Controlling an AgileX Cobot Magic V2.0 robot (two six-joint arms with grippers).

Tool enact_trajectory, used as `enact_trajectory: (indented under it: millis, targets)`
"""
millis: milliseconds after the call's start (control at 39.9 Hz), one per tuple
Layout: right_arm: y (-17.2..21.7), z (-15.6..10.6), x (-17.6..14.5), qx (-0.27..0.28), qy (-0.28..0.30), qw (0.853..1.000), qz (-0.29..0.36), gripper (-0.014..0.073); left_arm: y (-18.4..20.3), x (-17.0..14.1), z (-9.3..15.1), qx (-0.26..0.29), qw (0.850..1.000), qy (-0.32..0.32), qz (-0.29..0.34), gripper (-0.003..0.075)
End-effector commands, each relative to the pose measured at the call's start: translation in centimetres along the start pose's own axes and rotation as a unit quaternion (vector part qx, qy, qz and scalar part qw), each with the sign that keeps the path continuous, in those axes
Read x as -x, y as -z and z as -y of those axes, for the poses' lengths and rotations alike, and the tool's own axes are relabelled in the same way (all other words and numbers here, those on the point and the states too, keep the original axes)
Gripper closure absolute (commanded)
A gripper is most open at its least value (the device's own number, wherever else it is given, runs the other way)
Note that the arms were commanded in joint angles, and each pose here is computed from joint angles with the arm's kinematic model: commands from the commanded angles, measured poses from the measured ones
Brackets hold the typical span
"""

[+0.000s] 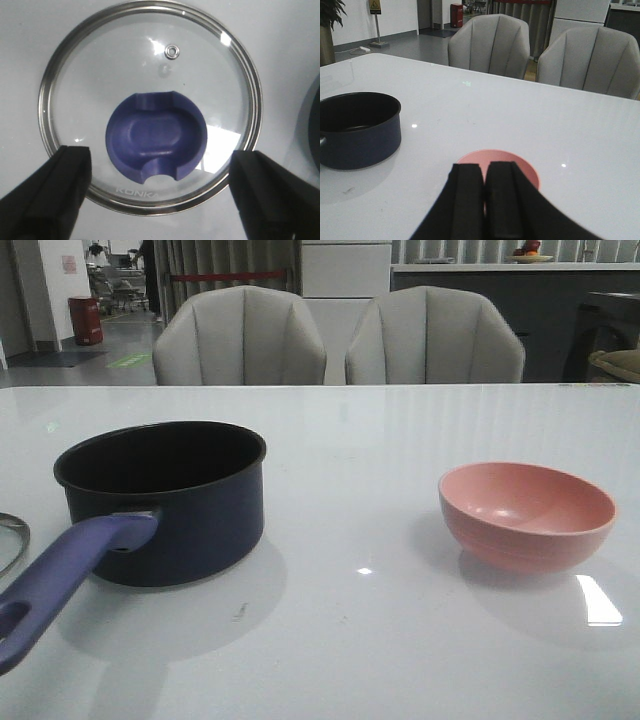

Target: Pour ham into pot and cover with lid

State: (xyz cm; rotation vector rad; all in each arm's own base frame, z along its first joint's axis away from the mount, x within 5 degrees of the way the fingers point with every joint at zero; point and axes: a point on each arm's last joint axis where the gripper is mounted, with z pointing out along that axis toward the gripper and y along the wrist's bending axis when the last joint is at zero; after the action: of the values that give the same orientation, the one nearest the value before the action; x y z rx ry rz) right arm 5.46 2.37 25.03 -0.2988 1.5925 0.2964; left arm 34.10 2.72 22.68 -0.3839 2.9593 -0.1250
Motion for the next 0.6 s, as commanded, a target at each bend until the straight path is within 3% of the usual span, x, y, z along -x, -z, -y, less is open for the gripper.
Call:
enact_trajectory:
  millis: [0, 577]
  targets:
    - [0.1, 0.2, 1.4, -0.010, -0.001, 0.999, 0.042, 0.0435, 2.0, 0.8, 0.2, -0.009, 0.998, 0.002, 0.054, 0.0134]
    - [0.1, 0.2, 1.4, -0.010, -0.001, 0.999, 0.042, 0.0435, -1.2, 1.5, -0.1, 0.004, 1.000, 0.001, 0.024, 0.0134]
